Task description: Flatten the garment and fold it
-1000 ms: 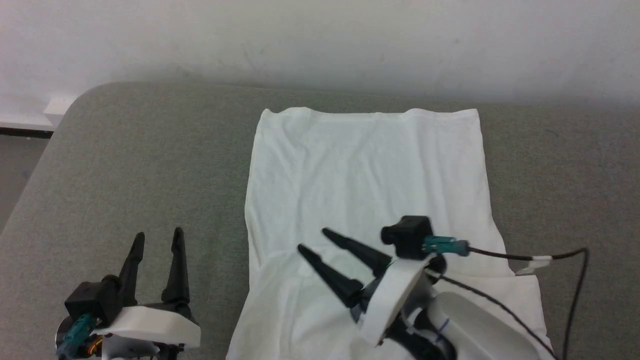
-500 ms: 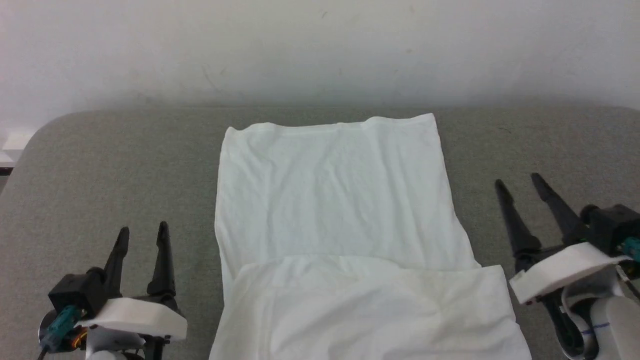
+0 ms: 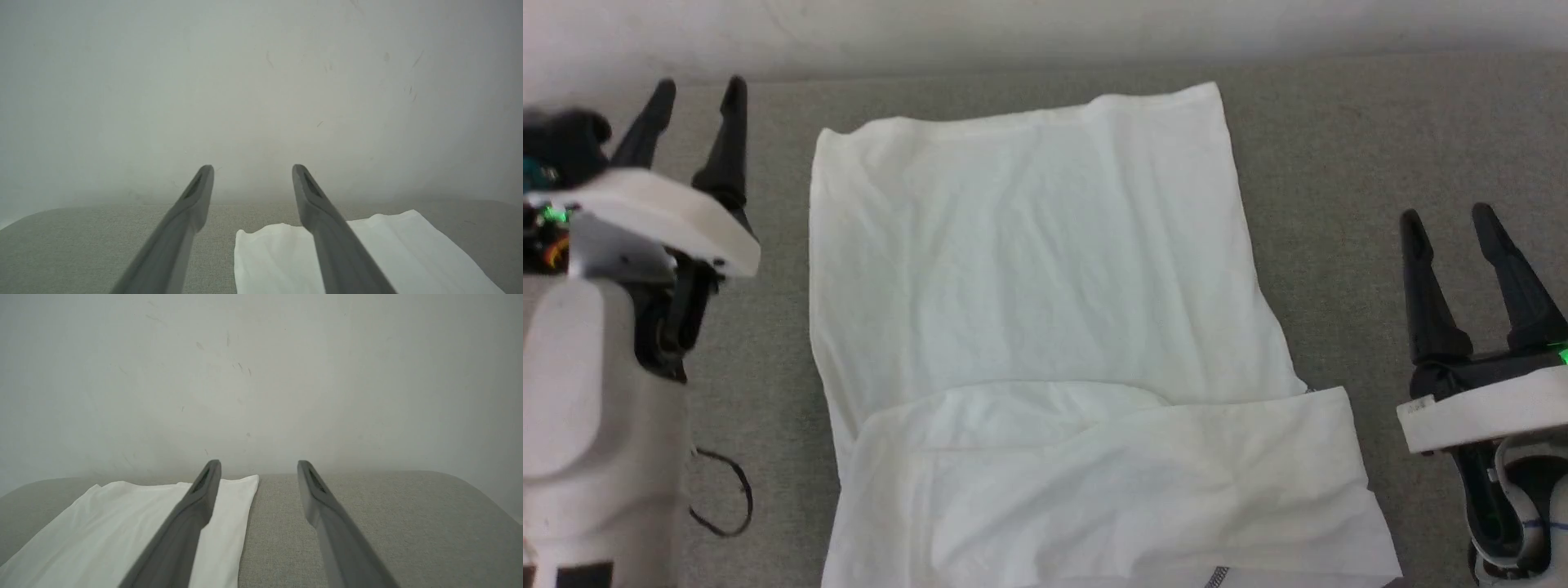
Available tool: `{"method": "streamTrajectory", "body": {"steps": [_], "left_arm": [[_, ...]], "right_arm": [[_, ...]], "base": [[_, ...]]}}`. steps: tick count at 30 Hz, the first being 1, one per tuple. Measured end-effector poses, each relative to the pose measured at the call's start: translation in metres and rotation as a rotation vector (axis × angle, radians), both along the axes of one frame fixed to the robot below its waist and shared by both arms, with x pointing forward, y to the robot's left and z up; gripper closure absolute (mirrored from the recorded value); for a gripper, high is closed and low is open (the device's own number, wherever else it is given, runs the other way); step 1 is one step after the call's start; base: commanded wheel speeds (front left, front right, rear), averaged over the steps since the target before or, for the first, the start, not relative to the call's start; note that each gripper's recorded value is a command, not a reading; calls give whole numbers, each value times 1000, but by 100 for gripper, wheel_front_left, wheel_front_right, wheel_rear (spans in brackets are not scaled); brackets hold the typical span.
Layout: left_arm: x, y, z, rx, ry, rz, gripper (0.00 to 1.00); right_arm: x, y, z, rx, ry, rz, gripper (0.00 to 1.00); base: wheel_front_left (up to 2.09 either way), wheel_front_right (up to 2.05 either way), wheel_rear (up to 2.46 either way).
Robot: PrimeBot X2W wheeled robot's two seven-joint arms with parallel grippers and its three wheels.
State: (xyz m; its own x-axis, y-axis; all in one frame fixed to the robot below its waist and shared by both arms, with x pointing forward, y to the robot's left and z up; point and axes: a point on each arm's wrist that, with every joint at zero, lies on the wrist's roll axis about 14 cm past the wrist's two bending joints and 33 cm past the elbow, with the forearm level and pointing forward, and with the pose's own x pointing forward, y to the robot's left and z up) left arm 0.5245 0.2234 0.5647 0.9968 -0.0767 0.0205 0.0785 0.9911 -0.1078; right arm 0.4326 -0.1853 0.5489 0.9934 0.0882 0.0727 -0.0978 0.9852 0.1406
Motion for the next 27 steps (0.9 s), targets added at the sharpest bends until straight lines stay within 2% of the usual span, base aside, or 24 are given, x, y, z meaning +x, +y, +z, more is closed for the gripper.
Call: {"method": "streamTrajectory", "body": {"steps": [3, 9, 16, 23, 24, 26, 27], "left_arm": [[34, -5, -17, 14, 117, -35, 0], [79, -6, -81, 25, 464, -79, 0], [88, -8, -158, 42, 839, -120, 0], [87, -16, -200, 109, 1050, -164, 0], [87, -16, -203, 130, 1067, -170, 22], [88, -17, -206, 163, 1087, -179, 83], [89, -19, -207, 165, 1090, -184, 100]], "right_arm": [[11, -2, -13, 3, 28, -8, 0], [29, 2, -44, 28, 90, 4, 0], [32, -4, -78, 46, 163, -19, 0], [22, -22, -105, 47, 235, -77, 0], [21, -25, -107, 45, 240, -85, 0], [20, -29, -111, 44, 251, -95, 0], [20, -30, -112, 51, 254, -98, 0]], "base": [[0, 0, 0], [0, 0, 0], [0, 0, 0], [0, 0, 0], [0, 0, 0], [0, 0, 0], [0, 0, 0]]}}
